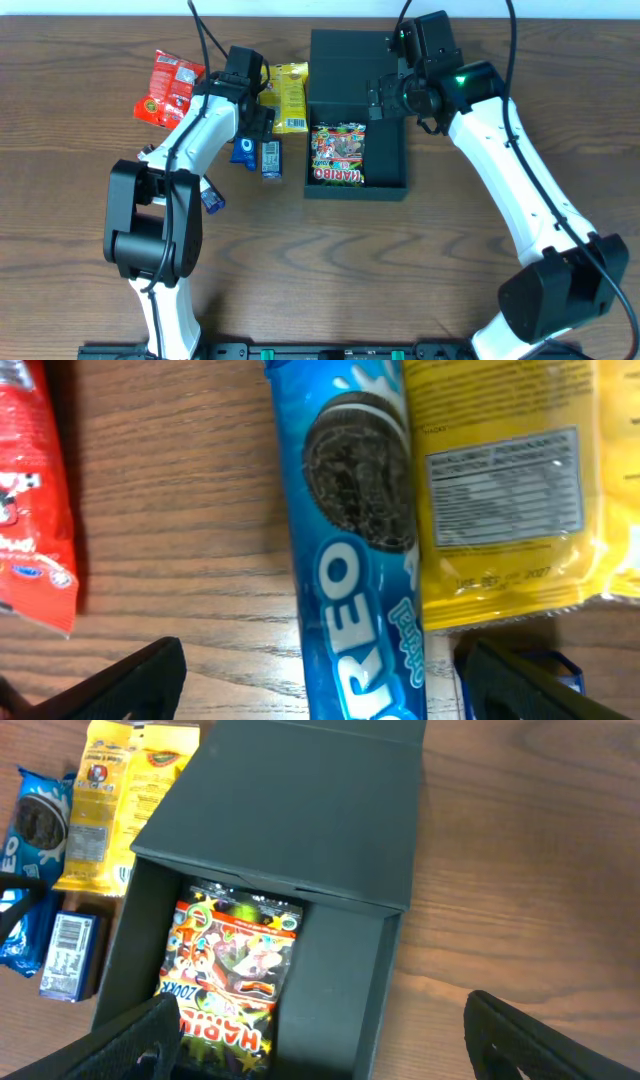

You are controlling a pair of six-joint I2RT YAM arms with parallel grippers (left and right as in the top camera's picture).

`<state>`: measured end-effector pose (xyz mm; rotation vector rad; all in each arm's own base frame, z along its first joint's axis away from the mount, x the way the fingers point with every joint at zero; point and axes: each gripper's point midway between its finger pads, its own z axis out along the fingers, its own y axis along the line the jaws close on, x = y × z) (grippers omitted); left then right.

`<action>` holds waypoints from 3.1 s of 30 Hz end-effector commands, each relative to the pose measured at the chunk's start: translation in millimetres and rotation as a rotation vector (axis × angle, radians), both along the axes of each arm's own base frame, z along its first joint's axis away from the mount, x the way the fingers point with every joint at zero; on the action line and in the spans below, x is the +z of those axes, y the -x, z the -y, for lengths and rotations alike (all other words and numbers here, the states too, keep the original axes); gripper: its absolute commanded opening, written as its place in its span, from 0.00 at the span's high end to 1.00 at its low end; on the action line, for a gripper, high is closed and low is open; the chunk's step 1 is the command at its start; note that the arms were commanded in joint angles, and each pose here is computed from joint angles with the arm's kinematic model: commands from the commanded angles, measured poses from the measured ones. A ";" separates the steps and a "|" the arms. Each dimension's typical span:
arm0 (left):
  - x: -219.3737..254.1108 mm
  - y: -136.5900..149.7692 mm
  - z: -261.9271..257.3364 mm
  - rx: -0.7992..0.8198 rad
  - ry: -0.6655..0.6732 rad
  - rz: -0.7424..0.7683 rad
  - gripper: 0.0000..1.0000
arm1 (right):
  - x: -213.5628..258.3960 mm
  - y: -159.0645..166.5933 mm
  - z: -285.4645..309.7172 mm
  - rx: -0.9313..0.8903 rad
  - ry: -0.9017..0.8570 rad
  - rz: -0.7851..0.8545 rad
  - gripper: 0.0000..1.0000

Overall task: Pack container
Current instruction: 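Move the left gripper to the blue Oreo pack and grasp it, then lift the Oreo pack with the left gripper and carry it to the box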

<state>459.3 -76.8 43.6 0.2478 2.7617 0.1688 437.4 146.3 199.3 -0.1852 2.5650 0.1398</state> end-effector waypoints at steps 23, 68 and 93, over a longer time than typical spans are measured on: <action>-28.5 1.4 -0.1 -0.011 0.037 -0.072 0.55 | 11.9 -2.0 2.5 -0.005 0.001 0.031 0.10; 140.9 46.6 223.9 -0.018 0.539 0.188 0.86 | 86.1 8.6 237.6 -0.529 -0.003 0.201 0.09; 42.8 86.0 294.4 0.008 0.526 -0.010 0.88 | 85.5 51.9 243.5 -0.571 -0.003 0.103 0.05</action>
